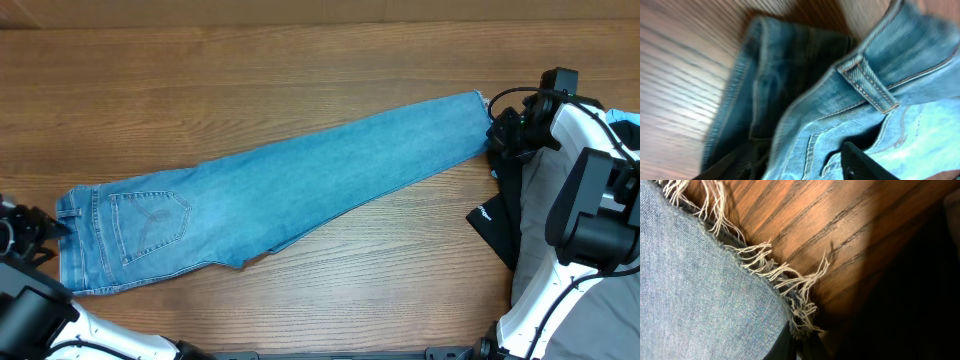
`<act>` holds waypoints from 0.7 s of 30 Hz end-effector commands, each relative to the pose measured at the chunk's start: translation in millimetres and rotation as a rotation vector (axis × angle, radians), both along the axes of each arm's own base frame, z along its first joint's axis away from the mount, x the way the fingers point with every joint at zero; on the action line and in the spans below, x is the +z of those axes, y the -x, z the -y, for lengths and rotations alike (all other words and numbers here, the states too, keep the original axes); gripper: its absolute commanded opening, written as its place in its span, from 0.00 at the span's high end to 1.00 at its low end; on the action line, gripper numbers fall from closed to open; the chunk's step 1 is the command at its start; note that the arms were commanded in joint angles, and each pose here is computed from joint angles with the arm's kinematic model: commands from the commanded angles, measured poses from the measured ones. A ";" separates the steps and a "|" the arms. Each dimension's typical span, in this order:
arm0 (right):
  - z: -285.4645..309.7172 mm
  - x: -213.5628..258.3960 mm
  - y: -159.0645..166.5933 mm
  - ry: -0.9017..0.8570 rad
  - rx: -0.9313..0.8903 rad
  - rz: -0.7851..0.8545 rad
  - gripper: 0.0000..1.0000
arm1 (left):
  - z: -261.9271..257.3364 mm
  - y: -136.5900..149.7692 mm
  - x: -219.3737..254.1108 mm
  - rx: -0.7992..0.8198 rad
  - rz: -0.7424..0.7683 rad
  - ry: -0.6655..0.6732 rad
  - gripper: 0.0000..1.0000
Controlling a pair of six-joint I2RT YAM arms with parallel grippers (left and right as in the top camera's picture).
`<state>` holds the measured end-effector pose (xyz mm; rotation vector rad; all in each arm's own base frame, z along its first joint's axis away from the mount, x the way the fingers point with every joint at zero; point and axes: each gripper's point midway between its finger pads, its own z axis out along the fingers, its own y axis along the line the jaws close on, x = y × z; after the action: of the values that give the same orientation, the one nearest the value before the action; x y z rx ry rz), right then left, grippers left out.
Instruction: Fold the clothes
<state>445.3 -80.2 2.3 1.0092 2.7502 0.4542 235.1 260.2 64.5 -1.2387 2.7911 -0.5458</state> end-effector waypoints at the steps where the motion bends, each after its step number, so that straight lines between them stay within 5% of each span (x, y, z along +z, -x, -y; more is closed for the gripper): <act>1: 22.0 7.9 -0.1 0.061 -0.058 0.010 0.96 | 9.5 3.7 -9.5 -0.038 -0.045 0.007 0.48; 6: 21.9 7.9 0.0 0.061 -0.058 0.009 0.96 | 6.9 13.3 -11.3 -0.013 -0.108 -0.009 0.64; 10: 22.0 7.9 -0.1 0.061 -0.058 0.010 0.96 | 6.7 18.7 -11.5 0.002 -0.143 -0.012 0.96; 21: 22.3 8.0 -0.5 0.063 -0.059 0.011 0.96 | -14.0 54.9 26.9 0.142 -0.277 -0.025 0.96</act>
<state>445.5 -80.5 2.4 1.0291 2.7434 0.4546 200.7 255.5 84.4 -1.4440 2.9027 -0.4869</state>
